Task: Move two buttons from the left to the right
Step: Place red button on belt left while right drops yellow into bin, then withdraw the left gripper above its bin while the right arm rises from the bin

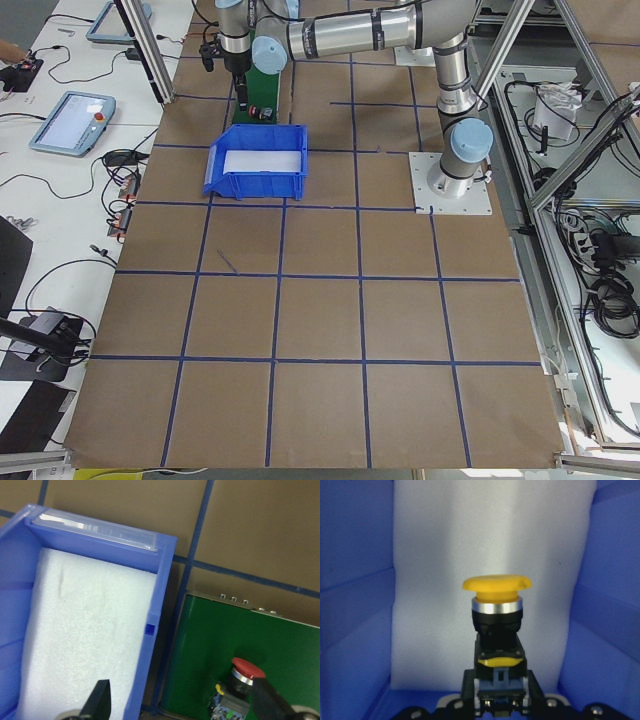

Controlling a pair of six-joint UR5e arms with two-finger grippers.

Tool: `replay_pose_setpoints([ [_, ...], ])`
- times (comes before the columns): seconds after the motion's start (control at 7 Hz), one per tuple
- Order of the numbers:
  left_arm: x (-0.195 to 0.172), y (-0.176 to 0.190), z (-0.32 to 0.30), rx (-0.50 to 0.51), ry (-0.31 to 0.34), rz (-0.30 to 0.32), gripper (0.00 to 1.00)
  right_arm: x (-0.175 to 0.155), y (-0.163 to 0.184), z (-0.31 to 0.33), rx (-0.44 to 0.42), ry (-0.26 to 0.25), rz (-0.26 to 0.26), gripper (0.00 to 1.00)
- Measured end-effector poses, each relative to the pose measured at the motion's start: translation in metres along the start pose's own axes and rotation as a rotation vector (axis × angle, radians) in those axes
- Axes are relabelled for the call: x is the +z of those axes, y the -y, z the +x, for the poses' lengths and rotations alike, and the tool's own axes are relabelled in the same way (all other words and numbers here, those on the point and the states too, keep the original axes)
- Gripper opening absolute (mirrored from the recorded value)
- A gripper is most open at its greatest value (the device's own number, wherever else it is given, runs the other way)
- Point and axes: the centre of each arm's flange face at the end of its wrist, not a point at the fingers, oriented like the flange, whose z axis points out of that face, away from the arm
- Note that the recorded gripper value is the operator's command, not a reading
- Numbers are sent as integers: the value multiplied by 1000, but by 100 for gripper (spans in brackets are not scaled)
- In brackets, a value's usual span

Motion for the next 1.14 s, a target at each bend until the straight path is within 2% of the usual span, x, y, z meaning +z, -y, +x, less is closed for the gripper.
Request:
replay_pose_setpoints([
  [0.43,-88,-37,-70,148,82,10,100,19,7,2,-2,-1,2,10],
  [0.57,-111,-53,-88,178,89,5,100,22,8,2,-3,0,1,10],
  [0.71,-116,-69,-94,201,88,-12,100,25,10,1,-6,4,0,11],
  [0.86,-109,-84,-94,215,77,-38,100,28,12,-1,-8,9,0,31],
  [1.14,-93,-104,-93,223,54,-72,100,30,13,-2,-10,17,4,44],
])
